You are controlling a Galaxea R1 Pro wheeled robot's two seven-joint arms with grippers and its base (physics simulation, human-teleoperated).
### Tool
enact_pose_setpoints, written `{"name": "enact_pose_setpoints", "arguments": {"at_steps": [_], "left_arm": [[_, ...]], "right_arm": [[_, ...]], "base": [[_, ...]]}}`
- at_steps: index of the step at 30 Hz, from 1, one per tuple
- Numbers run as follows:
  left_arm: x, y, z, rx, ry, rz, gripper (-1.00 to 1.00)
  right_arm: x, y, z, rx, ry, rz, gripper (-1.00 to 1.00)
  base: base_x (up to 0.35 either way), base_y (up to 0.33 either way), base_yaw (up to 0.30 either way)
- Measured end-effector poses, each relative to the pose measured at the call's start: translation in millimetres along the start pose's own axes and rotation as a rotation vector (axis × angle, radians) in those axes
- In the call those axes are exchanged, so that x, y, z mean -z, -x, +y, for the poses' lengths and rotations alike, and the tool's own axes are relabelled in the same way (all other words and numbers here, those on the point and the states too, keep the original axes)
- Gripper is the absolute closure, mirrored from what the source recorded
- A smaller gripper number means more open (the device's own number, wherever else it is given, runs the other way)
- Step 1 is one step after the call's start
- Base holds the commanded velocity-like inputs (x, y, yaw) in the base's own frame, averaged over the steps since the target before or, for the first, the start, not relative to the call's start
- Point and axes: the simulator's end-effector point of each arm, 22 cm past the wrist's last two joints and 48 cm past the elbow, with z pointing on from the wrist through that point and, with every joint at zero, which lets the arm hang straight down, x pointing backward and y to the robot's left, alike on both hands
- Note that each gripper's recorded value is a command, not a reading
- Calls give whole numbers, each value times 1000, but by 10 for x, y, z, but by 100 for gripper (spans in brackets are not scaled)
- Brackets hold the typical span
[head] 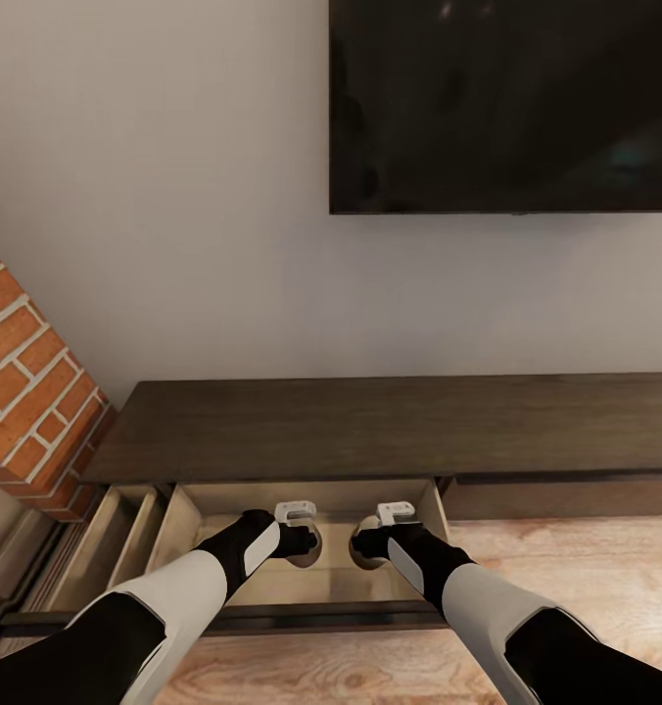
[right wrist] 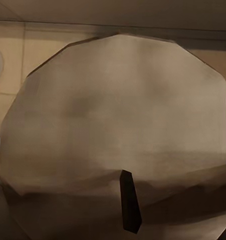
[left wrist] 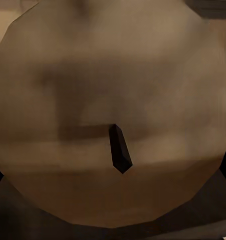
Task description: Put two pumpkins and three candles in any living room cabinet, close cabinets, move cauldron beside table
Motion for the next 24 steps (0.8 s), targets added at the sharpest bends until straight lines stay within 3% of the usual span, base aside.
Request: {"name": "enact_pose_setpoints", "arguments": {"at_steps": [15, 24], "left_arm": [[-300, -129, 76, 1, 1, 7, 100], [-314, -143, 80, 1, 1, 10, 100]], "right_arm": [[-285, -177, -36, -2, 1, 8, 100], [-298, -193, -36, -2, 1, 11, 100]], "base": [[0, 0, 20], [0, 0, 7]]}}
